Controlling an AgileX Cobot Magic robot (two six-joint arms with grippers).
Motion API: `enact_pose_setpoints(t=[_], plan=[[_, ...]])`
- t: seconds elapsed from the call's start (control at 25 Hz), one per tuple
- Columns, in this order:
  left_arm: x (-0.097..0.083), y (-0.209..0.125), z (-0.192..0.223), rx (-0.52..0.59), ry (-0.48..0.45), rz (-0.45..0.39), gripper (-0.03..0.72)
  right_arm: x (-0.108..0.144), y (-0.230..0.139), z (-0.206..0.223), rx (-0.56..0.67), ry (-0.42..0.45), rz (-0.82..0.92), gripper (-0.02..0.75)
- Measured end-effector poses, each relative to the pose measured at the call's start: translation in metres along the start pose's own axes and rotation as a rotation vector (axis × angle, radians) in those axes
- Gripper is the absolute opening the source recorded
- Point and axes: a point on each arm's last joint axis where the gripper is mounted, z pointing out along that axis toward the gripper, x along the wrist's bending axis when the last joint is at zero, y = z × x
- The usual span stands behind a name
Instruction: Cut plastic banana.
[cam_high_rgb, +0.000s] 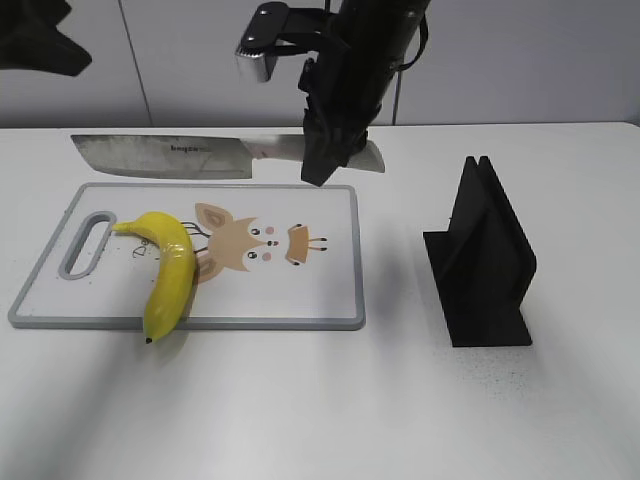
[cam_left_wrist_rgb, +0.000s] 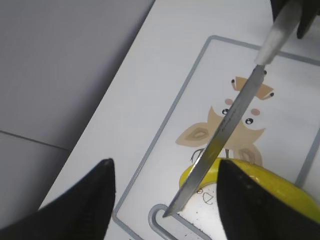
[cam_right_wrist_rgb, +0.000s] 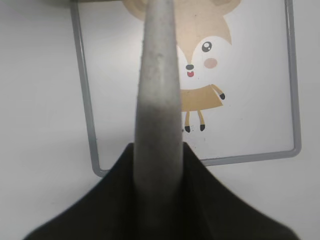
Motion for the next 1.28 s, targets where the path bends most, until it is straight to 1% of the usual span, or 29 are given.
enact_pose_setpoints(t=[0.16, 0.32, 0.48, 0.52, 0.68, 0.8, 0.84, 0.96, 1.08, 1.2, 1.28], plan=[[-0.005, 0.009, -0.028, -0.018, 0.065, -0.104, 0.594, 0.006, -0.002, -0.011, 0.000, -0.003, 0.063, 0.179], [-0.012, 0.017, -0.060, -0.038, 0.140, -0.139, 0.588, 0.014, -0.005, -0.031, 0.001, -0.035, 0.156, 0.179], [-0.023, 0.022, -0.095, -0.047, 0.227, -0.218, 0.577, 0.024, -0.008, -0.059, -0.013, -0.083, 0.273, 0.179], [-0.026, 0.021, -0.101, -0.038, 0.237, -0.256, 0.575, 0.026, -0.009, -0.066, -0.017, -0.097, 0.317, 0.179], [-0.042, 0.016, -0.129, 0.023, 0.275, -0.362, 0.567, 0.036, -0.010, -0.099, -0.061, -0.155, 0.440, 0.179], [-0.054, 0.010, -0.147, 0.069, 0.307, -0.485, 0.547, 0.043, -0.011, -0.120, -0.101, -0.185, 0.555, 0.179], [-0.058, 0.008, -0.152, 0.088, 0.319, -0.540, 0.542, 0.045, -0.011, -0.125, -0.114, -0.192, 0.582, 0.179], [-0.068, 0.001, -0.165, 0.139, 0.349, -0.643, 0.537, 0.050, -0.012, -0.139, -0.149, -0.204, 0.657, 0.179], [-0.080, -0.003, -0.177, 0.154, 0.360, -0.688, 0.537, 0.054, -0.012, -0.148, -0.176, -0.209, 0.721, 0.179], [-0.090, -0.003, -0.192, 0.117, 0.388, -0.701, 0.533, 0.060, -0.015, -0.156, -0.192, -0.209, 0.767, 0.179], [-0.101, -0.005, -0.201, 0.090, 0.406, -0.706, 0.533, 0.065, -0.019, -0.158, -0.192, -0.203, 0.797, 0.179]])
